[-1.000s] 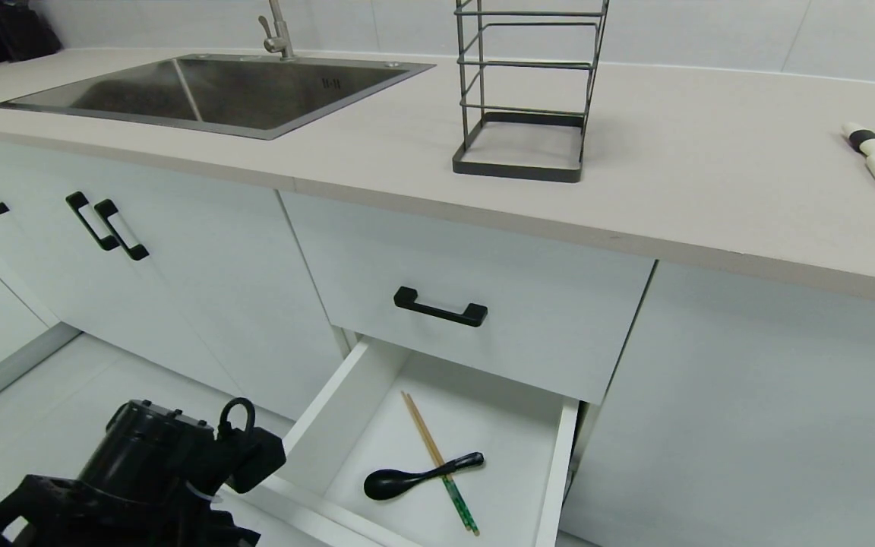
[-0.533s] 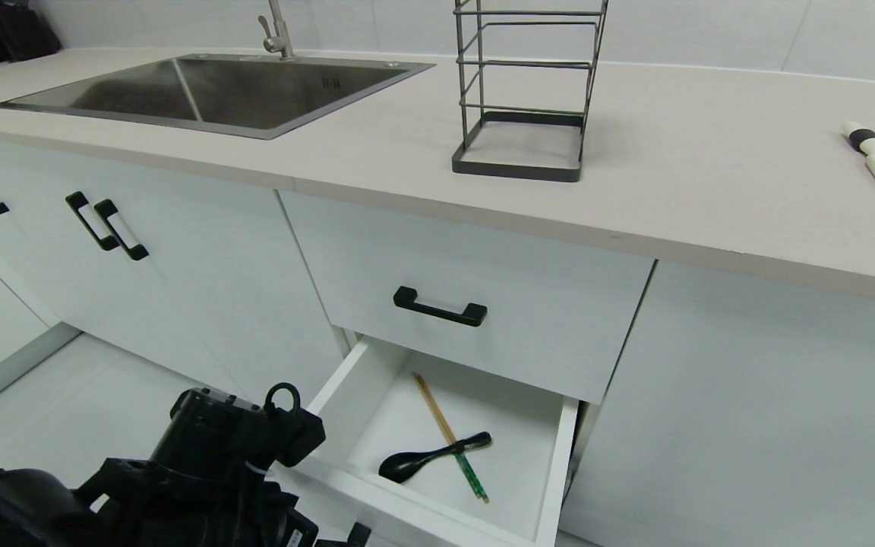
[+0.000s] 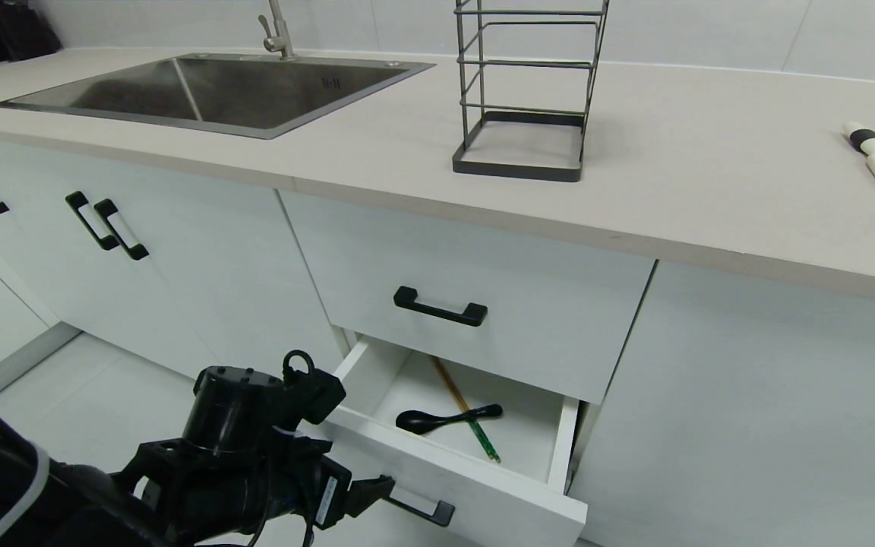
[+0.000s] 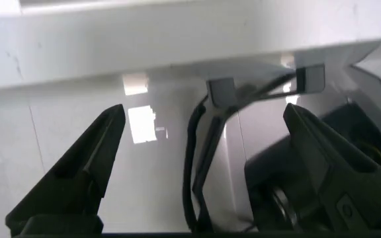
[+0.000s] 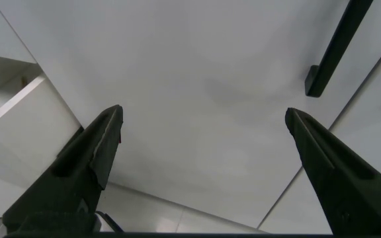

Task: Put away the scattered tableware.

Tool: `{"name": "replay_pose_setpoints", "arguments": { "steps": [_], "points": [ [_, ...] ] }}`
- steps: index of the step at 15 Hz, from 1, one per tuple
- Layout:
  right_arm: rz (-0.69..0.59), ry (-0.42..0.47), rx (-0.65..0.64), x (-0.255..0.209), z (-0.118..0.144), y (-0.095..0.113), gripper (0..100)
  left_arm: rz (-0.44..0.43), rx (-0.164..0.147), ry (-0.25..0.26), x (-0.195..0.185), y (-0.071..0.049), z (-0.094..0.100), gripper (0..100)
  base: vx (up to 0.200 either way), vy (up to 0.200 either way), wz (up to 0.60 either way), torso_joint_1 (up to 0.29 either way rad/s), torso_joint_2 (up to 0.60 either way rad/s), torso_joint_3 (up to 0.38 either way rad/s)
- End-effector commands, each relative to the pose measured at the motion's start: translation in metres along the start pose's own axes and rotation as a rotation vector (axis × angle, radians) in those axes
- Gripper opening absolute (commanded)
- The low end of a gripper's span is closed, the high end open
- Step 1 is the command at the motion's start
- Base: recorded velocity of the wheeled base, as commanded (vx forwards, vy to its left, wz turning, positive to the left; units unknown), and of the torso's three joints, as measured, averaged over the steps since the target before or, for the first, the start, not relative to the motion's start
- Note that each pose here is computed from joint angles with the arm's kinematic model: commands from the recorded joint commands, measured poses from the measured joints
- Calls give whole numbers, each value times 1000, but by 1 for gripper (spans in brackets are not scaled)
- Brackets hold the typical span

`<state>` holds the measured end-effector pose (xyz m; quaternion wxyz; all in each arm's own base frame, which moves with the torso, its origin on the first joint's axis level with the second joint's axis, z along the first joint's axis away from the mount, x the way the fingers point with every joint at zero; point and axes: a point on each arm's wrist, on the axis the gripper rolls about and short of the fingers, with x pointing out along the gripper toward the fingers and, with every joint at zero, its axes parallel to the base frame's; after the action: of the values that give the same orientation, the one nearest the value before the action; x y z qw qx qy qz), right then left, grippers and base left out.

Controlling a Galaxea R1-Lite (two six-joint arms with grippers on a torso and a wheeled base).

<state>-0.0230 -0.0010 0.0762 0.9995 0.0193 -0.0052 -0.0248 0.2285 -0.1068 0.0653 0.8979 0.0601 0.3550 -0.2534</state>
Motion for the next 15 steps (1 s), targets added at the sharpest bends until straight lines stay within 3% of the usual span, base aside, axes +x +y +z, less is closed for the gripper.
{"name": "replay_pose_setpoints", "arguments": {
  "steps": [1,3,4,6,11,15],
  "points": [
    [1,2,0,0,0,0,100,0,2,-18,18,2,-2,100,0,0,0,0,0,0],
    [-1,2,0,0,0,0,100,-1,12,-76,26,3,2,100,0,0,0,0,0,0],
    [-1,2,0,0,0,0,100,-3,17,-151,33,4,8,100,0,0,0,0,0,0],
    [-1,2,0,0,0,0,100,-4,8,-203,38,5,17,100,0,0,0,0,0,0],
    [1,2,0,0,0,0,100,-4,18,-303,49,7,47,100,0,0,0,0,0,0],
    [-1,2,0,0,0,0,100,1,20,-349,58,10,56,100,0,0,0,0,0,0]
  ]
}}
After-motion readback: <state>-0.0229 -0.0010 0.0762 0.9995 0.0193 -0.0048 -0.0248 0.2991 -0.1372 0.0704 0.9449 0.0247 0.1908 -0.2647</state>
